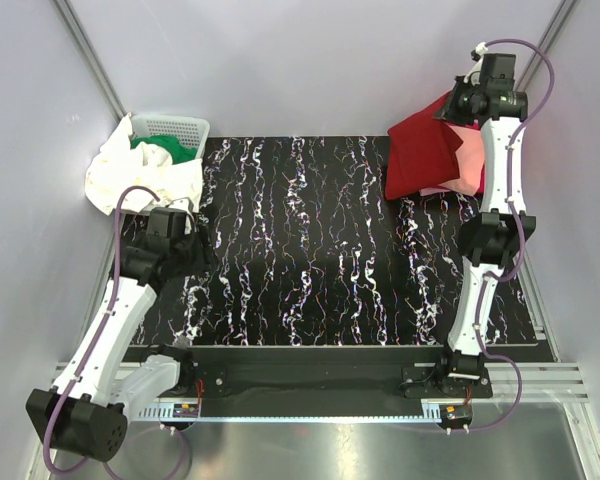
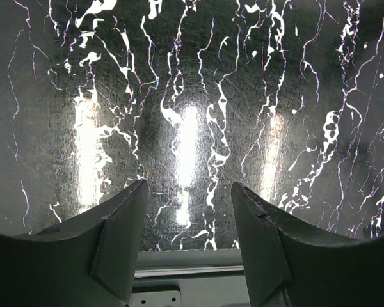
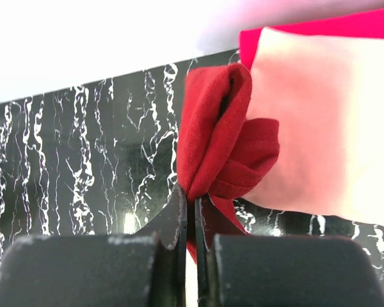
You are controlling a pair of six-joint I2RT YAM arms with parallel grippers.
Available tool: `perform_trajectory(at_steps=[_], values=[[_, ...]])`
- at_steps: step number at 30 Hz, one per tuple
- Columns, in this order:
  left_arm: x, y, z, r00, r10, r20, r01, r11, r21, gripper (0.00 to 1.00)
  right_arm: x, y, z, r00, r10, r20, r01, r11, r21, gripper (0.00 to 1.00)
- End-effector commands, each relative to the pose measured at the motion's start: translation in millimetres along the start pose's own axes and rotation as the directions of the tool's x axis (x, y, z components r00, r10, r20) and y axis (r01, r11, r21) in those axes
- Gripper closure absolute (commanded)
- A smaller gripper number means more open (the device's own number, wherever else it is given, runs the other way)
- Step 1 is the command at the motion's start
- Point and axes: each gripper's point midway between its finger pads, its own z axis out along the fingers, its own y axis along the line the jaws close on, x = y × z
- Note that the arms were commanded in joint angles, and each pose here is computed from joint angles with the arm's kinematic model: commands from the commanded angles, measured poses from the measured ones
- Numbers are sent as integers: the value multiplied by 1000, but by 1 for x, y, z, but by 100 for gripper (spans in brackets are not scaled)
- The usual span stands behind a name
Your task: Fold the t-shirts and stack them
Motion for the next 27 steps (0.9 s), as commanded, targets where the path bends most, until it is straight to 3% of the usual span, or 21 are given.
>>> perform_trajectory(at_steps=[1, 27], values=[[-7, 2, 5, 1000, -7, 26, 8, 1000, -13, 41, -55, 22, -44, 983, -42, 177, 56, 995, -78, 100], [-6, 4, 7, 1000, -13, 20, 14, 1000, -27, 43, -104, 26, -112, 946, 38, 321, 28, 980, -198, 100]])
